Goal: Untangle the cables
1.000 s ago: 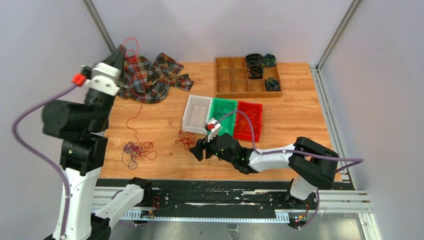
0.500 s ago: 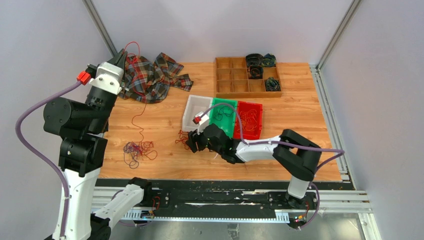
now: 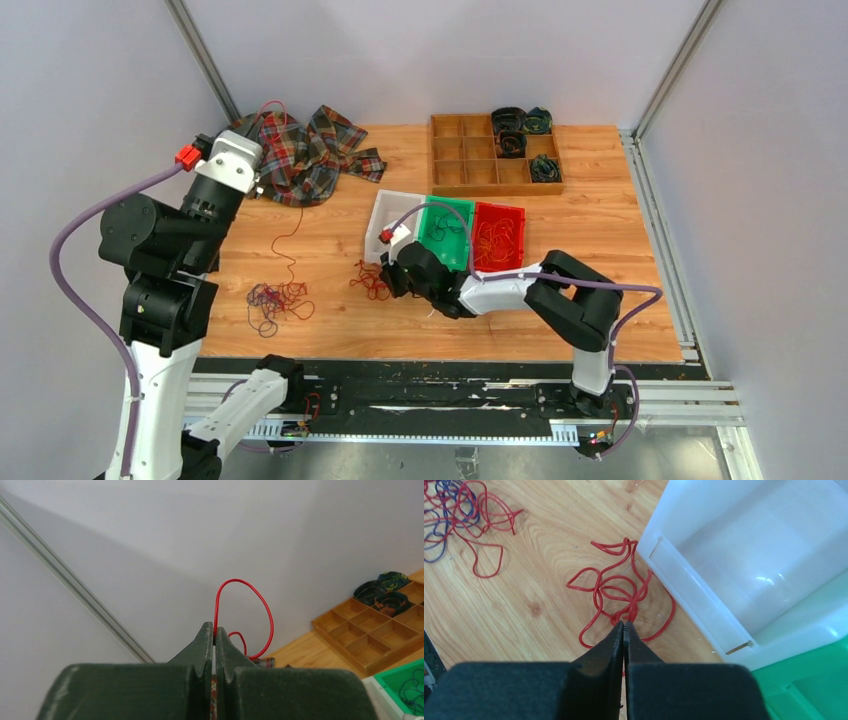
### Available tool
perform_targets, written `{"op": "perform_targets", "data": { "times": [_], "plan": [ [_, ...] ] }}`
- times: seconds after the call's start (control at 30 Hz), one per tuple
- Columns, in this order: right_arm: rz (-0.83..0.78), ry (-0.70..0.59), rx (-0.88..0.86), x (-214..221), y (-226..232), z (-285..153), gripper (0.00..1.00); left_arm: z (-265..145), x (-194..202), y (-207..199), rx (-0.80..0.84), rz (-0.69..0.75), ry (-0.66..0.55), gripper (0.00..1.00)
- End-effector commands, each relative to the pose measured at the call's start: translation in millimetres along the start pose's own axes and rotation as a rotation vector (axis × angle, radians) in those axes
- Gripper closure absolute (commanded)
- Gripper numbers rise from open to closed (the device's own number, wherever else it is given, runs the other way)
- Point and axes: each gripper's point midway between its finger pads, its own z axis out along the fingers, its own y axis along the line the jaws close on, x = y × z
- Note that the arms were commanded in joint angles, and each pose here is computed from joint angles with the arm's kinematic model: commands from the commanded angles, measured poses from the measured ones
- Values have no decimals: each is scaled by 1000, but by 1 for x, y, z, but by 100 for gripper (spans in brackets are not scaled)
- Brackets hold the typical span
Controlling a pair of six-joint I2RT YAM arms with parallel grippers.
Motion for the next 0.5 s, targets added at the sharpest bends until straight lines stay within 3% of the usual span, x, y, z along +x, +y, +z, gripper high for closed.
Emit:
{"op": "perform_targets", "data": {
  "times": [0.0,0.23,0.33,0.4,0.47],
  "plan": [
    [3,-95,10,-46,-8,-12,99,-5,17,-11,34,2,49,99],
    [-17,-158,-15,-83,-10,-41,99,-12,32,-19,46,-1,84,99],
    [-21,-120,-29,-82,-7,-46,96,-14,33,-20,48,5,83,99],
    [-5,-84,-44,-72,-4,-42,71,-16,32,-21,53,9,77,99],
    [25,-46,-45,-59,-3,-36,55,-18,32,-23,61,8,78,99]
  ]
}}
